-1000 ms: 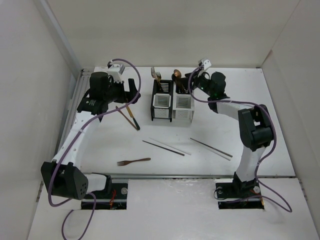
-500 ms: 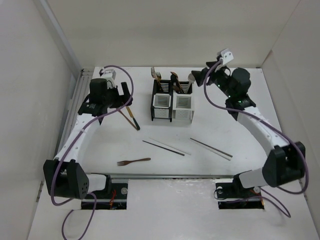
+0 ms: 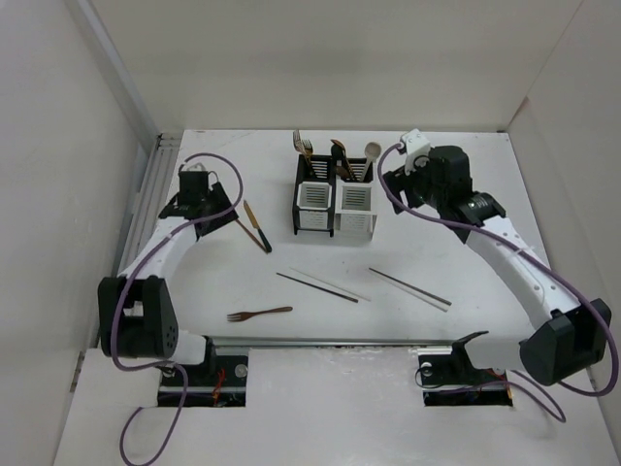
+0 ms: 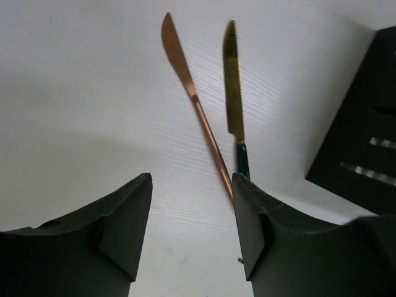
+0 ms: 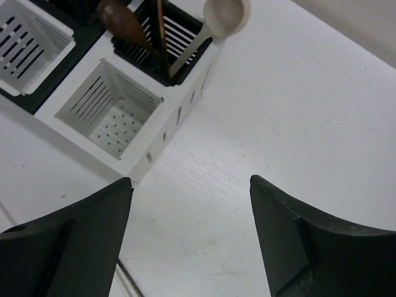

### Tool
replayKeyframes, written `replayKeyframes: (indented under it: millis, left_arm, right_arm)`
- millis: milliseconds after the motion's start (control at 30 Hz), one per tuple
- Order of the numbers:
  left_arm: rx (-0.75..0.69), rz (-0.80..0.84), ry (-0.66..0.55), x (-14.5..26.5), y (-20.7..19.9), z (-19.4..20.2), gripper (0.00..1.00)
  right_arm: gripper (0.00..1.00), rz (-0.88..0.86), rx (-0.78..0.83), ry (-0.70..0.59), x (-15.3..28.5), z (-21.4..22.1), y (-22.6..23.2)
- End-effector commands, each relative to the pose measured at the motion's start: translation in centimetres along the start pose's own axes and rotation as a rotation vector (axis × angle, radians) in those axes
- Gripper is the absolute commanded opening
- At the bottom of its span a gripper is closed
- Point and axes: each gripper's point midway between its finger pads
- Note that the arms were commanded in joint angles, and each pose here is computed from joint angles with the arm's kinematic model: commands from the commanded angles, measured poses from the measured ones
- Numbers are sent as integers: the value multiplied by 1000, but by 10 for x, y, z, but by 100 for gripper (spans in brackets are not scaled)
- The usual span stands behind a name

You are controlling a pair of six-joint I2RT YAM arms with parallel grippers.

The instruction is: Sort the eating utensils into containers

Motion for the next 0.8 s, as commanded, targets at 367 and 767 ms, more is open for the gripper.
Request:
replayKeyframes:
  millis: [367, 767]
  left_arm:
    - [34, -173, 153, -68, -14, 11, 47]
    - [8, -310, 248, -84, 9, 46, 36]
  right_arm:
    - [81, -16, -13, -34, 5, -10, 31]
    - [81, 45, 12, -52, 19, -12, 19]
Point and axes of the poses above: each gripper's point midway between its finger pads, its own x axis back along the fingers, its own y axis along the line the jaws close on, z = x × y, and after that the axes turned 3 degrees about x, right-handed
